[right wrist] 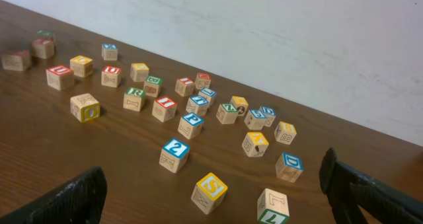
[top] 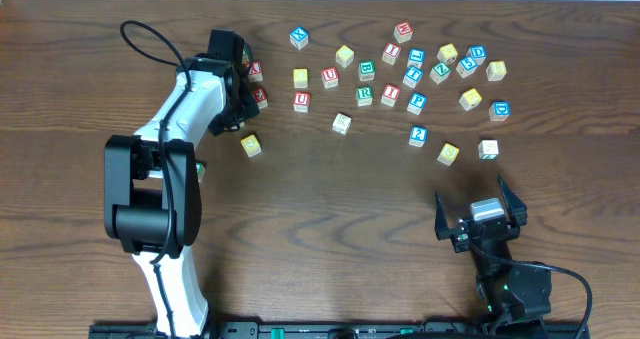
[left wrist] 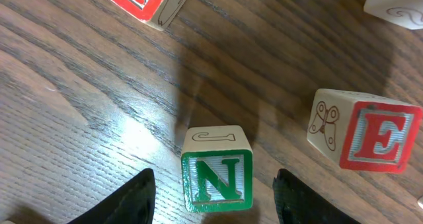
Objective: Spell out NEURIPS
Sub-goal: 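Close the left gripper on the green N block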
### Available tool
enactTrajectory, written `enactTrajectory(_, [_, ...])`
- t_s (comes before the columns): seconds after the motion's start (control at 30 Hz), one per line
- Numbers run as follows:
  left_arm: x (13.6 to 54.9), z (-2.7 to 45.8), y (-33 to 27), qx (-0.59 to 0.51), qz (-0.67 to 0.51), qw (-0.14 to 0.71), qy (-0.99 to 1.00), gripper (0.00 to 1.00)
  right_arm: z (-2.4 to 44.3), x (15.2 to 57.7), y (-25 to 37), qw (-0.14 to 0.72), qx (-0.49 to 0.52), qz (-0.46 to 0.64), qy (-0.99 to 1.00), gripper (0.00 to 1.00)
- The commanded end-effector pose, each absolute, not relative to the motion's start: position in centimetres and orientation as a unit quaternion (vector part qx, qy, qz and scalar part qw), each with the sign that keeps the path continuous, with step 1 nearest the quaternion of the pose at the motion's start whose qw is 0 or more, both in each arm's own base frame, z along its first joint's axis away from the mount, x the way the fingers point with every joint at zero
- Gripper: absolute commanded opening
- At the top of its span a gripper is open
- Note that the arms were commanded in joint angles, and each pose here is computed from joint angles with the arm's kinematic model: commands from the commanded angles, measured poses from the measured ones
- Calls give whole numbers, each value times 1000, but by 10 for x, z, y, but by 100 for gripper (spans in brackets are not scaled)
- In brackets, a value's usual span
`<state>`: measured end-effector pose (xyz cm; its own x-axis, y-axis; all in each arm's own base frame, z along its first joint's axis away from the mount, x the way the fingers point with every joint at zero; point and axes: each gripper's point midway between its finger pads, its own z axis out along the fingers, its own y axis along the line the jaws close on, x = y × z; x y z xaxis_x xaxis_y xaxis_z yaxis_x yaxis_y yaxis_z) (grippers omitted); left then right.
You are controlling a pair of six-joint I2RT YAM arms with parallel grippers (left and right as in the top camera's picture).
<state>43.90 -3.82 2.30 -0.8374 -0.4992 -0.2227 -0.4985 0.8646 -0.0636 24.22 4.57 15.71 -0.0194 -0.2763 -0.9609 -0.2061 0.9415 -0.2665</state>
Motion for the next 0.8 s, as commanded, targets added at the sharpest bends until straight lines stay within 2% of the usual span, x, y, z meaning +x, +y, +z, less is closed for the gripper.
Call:
enactTrajectory(0.0, [438,8,-37,-264,8,103,959,57,156,243,41,679,-157,-28,716,99])
enactTrajectory(0.77, [445,8,-38,-251,6,112,961,57,156,243,41,679,-157,-28,716,99])
